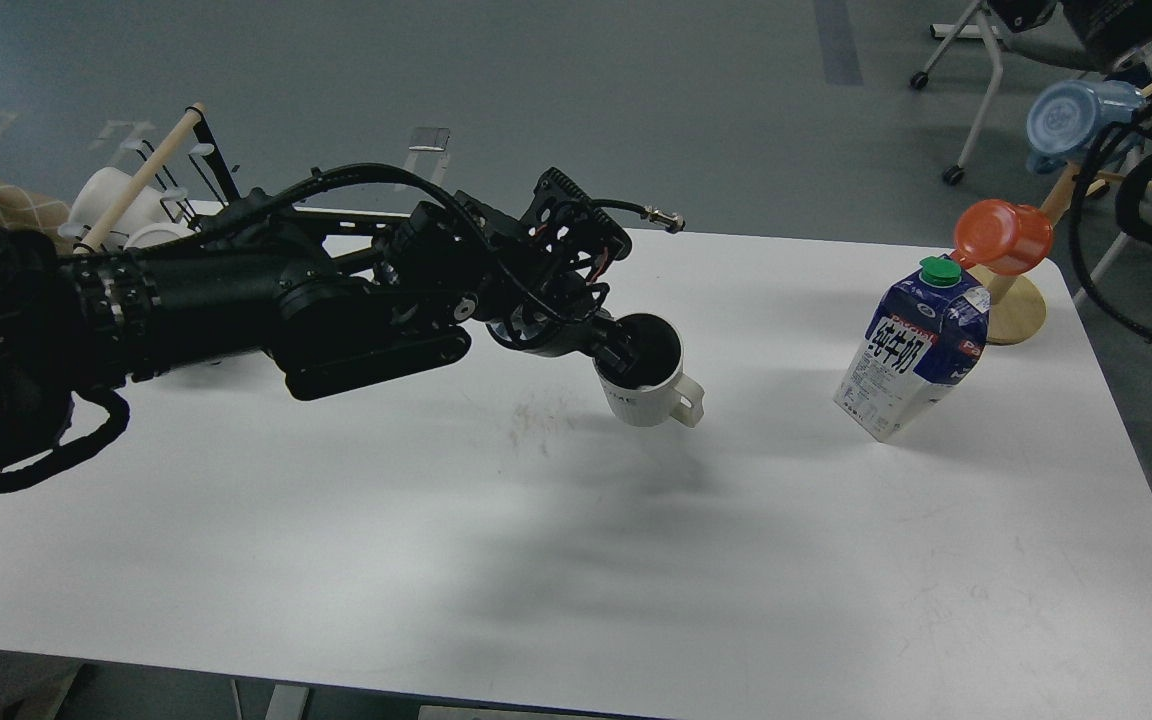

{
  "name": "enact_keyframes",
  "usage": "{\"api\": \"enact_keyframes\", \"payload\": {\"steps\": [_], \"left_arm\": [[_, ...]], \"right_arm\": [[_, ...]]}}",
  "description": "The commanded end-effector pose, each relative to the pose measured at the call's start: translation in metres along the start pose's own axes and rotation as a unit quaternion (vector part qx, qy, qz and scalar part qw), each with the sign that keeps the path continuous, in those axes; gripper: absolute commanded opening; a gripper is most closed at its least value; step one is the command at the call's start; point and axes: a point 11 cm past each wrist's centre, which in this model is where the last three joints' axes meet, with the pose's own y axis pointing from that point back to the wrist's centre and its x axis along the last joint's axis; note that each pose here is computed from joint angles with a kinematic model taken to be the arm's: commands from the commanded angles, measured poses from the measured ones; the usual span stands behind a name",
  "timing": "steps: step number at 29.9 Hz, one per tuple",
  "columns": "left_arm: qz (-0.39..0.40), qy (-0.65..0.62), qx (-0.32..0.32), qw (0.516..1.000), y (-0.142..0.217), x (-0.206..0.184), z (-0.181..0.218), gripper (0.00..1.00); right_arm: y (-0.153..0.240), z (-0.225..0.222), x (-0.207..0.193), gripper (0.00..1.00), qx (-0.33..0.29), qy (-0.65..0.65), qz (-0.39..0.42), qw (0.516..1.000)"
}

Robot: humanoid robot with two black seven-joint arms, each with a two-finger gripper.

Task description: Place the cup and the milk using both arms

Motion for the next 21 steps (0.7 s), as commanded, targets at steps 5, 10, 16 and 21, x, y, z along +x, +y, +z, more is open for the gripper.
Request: {"api": "enact_keyframes", "payload": {"steps": [5, 10, 16, 21], "left_arm": [[-0.015, -0.009, -0.009, 1.0, -0.009, -0.009, 0.011, 0.0], [-0.03, -0.017, -0.005, 0.999, -0.012, -0.018, 0.01, 0.0], [-0.032, -0.015, -0.008, 0.999, -0.012, -0.021, 0.011, 0.0], [-0.039, -0.008, -0.013, 0.999, -0.017, -0.03, 0.013, 0.07]], "right_arm": [[0.0, 0.0, 0.0, 1.0, 0.0, 0.0, 0.0, 1.0], [0.004, -0.001, 0.005, 1.0, -0.002, 0.004, 0.005, 1.0], [0.008, -0.004, 0.01, 1.0, -0.004, 0.01, 0.01, 1.0], [0.008, -0.004, 0.011, 1.0, -0.003, 0.01, 0.009, 1.0]]}}
